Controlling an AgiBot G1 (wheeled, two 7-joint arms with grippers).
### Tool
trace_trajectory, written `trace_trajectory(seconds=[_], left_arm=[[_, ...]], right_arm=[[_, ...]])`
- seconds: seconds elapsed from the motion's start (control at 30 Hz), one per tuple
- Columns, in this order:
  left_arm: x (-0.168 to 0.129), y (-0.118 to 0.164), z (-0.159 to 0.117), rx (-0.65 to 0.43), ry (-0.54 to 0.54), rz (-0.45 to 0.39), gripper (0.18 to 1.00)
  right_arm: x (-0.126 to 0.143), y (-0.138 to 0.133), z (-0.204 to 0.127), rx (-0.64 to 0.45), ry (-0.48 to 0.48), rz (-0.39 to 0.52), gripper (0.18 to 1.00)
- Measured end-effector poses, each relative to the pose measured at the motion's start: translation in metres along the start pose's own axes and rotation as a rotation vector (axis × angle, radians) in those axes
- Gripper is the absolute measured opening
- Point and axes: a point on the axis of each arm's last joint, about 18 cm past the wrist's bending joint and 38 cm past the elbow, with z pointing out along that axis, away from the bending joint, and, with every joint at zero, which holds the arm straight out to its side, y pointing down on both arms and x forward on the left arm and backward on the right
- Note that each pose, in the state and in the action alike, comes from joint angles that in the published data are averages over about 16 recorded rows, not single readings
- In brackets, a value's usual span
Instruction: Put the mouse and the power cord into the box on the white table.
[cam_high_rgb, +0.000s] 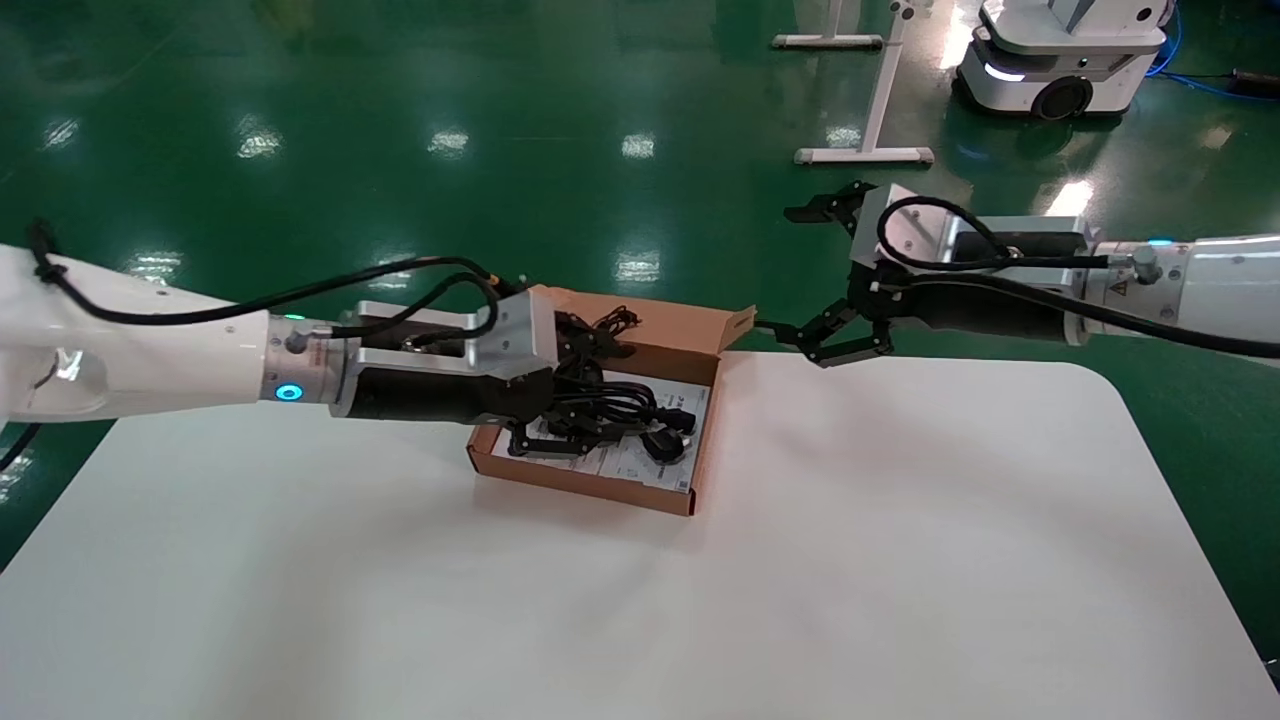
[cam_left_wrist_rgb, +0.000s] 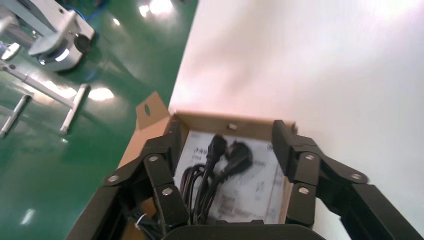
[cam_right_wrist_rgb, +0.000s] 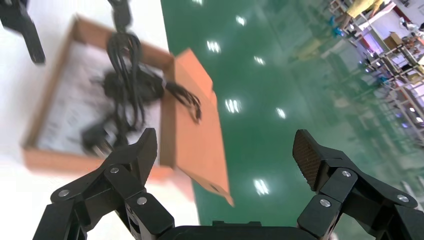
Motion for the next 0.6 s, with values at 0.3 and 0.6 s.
trace_trajectory(seconds=[0.3, 0.6], left_arm=[[0.018, -0.007, -0.029, 0.142, -0.03, -0.113, 0.775], [0.038, -0.019, -0.066, 0.262, -0.042, -0.199, 0.917]], right_arm=[[-0.023, -0.013, -0.019, 0.135, -0.015, 0.136, 1.001], [-0.046, -0.03, -0.045, 0.251, -0.051, 0.248, 1.001]])
